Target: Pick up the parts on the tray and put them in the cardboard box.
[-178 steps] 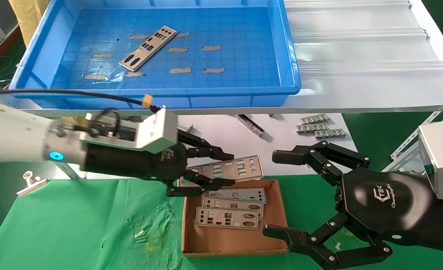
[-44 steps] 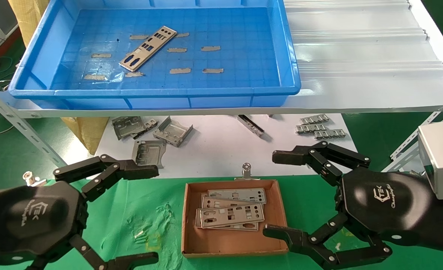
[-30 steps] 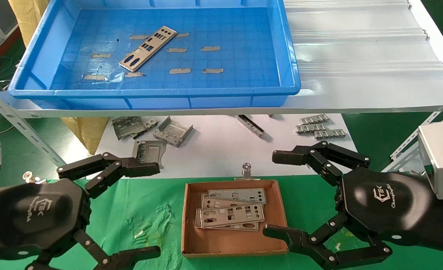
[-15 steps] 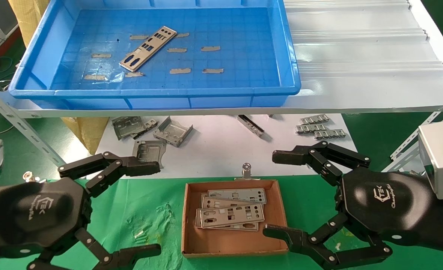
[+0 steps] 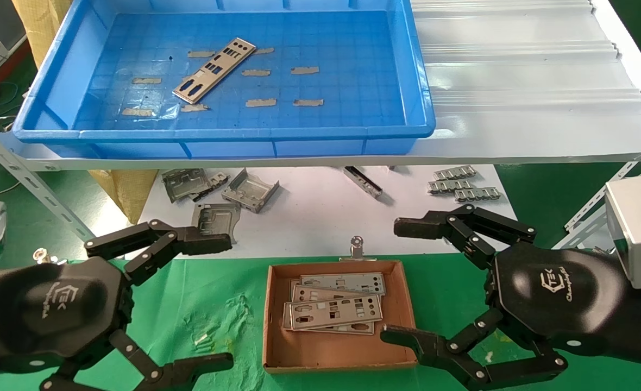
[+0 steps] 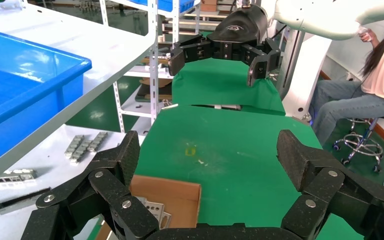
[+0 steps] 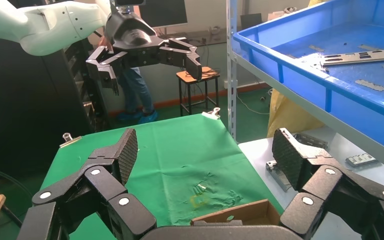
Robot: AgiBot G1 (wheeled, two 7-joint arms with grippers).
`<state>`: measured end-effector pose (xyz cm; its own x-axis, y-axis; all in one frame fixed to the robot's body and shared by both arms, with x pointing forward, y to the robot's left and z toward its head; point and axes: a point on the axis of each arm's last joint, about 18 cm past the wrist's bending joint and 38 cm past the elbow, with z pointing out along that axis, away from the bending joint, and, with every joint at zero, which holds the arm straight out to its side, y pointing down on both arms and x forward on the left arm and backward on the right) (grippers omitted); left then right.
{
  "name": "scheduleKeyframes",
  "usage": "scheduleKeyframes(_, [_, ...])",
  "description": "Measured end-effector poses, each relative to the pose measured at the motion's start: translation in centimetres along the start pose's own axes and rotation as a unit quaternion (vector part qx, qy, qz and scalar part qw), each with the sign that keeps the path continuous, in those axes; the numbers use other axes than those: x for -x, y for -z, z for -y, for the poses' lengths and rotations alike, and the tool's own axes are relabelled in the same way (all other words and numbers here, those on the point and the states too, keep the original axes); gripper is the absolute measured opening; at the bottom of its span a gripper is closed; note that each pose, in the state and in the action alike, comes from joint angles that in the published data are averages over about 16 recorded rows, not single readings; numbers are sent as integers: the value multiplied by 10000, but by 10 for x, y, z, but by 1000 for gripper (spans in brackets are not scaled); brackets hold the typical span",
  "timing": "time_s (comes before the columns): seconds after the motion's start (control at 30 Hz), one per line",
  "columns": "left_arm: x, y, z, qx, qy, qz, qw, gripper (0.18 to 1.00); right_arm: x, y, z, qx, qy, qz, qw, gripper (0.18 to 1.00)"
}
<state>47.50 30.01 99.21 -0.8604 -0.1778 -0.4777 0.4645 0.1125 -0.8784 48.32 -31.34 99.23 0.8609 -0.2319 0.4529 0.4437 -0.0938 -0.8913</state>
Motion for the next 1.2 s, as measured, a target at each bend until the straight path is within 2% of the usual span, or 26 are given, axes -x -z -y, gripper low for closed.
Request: scheduleKeyframes(1.2, [0, 0, 0, -2, 2, 1, 10000, 1001, 0, 0, 0, 0, 0, 0, 10000, 1000])
